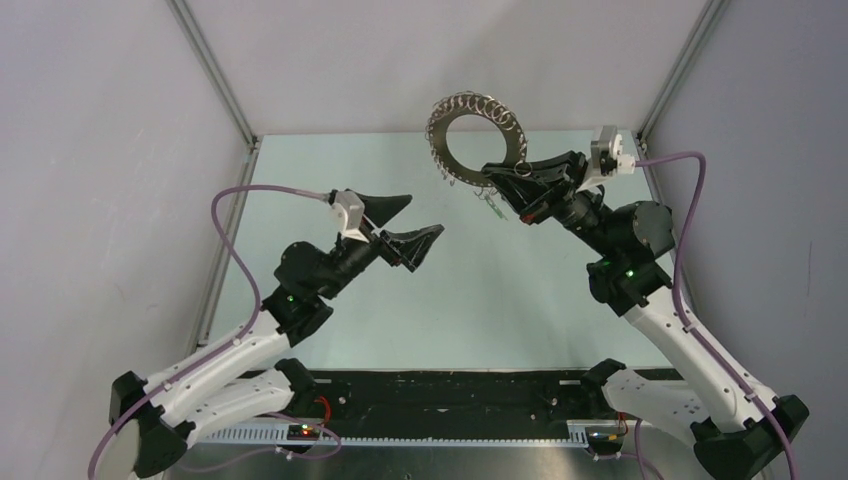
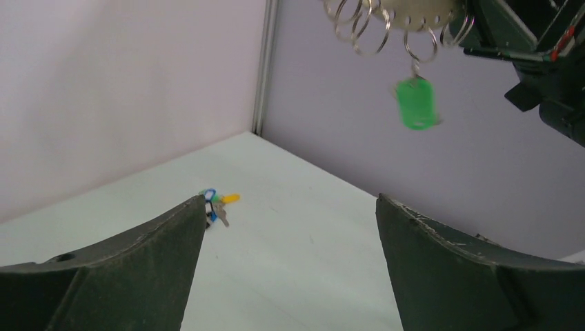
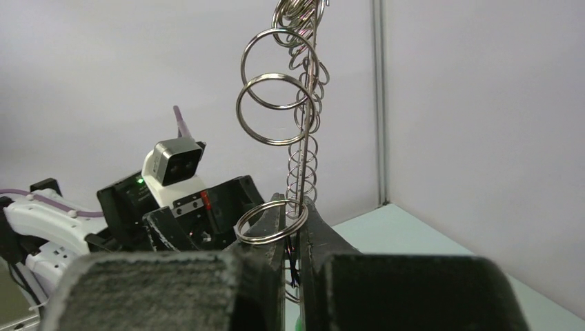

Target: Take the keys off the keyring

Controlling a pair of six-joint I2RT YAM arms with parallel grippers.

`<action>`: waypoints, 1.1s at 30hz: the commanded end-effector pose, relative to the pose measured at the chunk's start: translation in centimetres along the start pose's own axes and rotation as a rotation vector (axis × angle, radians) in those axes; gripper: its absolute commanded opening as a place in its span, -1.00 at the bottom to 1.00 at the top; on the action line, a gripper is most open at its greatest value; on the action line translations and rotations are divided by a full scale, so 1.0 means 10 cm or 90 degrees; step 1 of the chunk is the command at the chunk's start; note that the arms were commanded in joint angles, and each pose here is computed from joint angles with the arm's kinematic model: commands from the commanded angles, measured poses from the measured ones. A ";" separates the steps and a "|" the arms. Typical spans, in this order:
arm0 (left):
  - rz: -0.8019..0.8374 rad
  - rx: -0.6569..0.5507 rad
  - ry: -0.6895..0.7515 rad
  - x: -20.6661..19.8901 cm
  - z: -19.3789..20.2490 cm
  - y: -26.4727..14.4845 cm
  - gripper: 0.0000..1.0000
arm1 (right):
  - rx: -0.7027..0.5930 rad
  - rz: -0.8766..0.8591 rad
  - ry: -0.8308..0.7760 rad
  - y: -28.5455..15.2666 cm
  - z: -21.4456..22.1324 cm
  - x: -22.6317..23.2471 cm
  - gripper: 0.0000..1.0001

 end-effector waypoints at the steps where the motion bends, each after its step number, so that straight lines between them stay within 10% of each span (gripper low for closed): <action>1: 0.037 -0.114 0.078 -0.05 -0.29 0.12 0.90 | -0.053 -0.046 -0.014 0.09 -0.20 0.17 -1.00; 33: 0.091 -0.127 0.089 -0.14 -0.26 0.16 0.54 | -0.051 -0.063 -0.033 0.35 -0.19 0.28 -1.00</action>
Point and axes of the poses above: each gripper's point midway between its finger pads, its own y axis out along the fingers, its own x axis along the line the jaws close on, z = x × y, the point moved 6 cm from there along -y, back along the fingers, and after that the axes turned 2 degrees about y, right-handed, at the moved point
